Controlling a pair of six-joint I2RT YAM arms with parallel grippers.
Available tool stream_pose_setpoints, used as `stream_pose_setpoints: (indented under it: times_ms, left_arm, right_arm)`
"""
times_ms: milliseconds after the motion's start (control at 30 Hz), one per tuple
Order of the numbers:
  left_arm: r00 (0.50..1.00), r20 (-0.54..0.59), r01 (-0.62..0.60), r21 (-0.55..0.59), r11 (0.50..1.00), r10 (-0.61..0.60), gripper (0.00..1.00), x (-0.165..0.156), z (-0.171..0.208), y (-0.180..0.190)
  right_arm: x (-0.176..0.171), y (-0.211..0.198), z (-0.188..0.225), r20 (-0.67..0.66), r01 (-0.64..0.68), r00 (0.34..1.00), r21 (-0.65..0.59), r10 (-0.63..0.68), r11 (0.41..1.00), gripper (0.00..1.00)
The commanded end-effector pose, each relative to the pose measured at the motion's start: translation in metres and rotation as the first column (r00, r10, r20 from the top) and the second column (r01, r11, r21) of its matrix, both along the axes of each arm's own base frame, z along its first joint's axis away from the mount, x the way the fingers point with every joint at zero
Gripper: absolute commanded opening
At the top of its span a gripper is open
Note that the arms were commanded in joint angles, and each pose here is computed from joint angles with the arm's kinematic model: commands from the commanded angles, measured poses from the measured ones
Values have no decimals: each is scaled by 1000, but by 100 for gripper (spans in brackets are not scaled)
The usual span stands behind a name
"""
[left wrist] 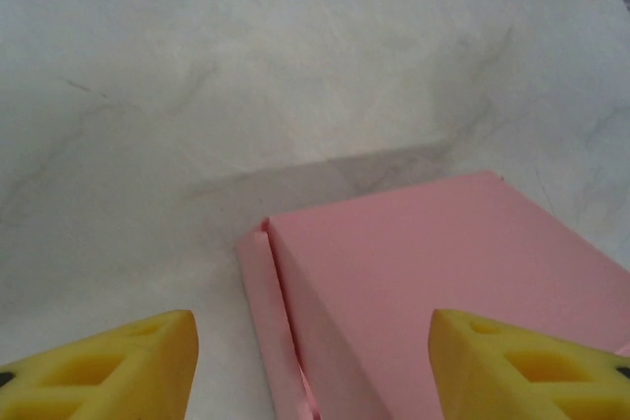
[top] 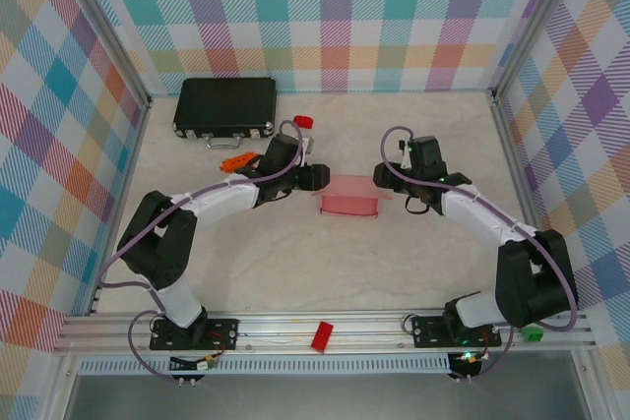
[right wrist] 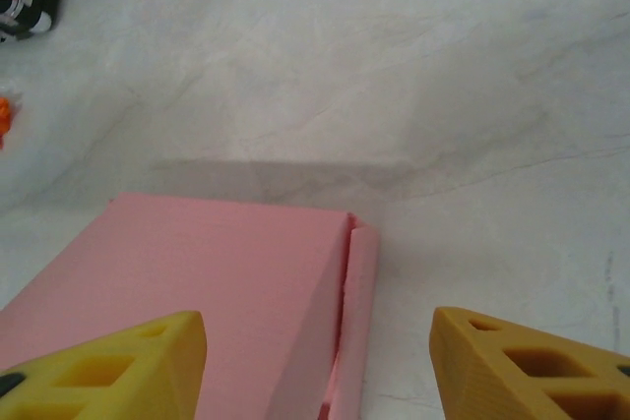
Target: Fold the paper box
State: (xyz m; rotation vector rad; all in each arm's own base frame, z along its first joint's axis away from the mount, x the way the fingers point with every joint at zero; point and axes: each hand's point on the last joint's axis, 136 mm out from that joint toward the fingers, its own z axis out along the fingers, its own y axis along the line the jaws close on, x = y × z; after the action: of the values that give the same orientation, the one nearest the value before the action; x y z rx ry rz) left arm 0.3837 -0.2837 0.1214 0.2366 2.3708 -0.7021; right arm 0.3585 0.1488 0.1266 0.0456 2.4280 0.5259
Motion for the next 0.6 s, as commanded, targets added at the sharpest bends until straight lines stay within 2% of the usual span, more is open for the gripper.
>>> stream_pose_setpoints:
  times_ms: [0, 233, 567]
  left_arm:
    - [997, -67, 33, -20, 999, -35, 59, -7, -7, -6]
    - [989, -136, 46, -33, 998, -50, 54, -15, -32, -9]
    - [979, -198, 37, -52, 998, -47, 44, -27, -58, -10]
  right_arm:
    - [-13, 10, -17, -56, -70, 996, 15, 71, 997, 59]
    - [-24, 13, -48, -139, -82, 987, 26, 85, 996, 53]
    - [-30, 17, -73, -190, -85, 978, 29, 89, 996, 46]
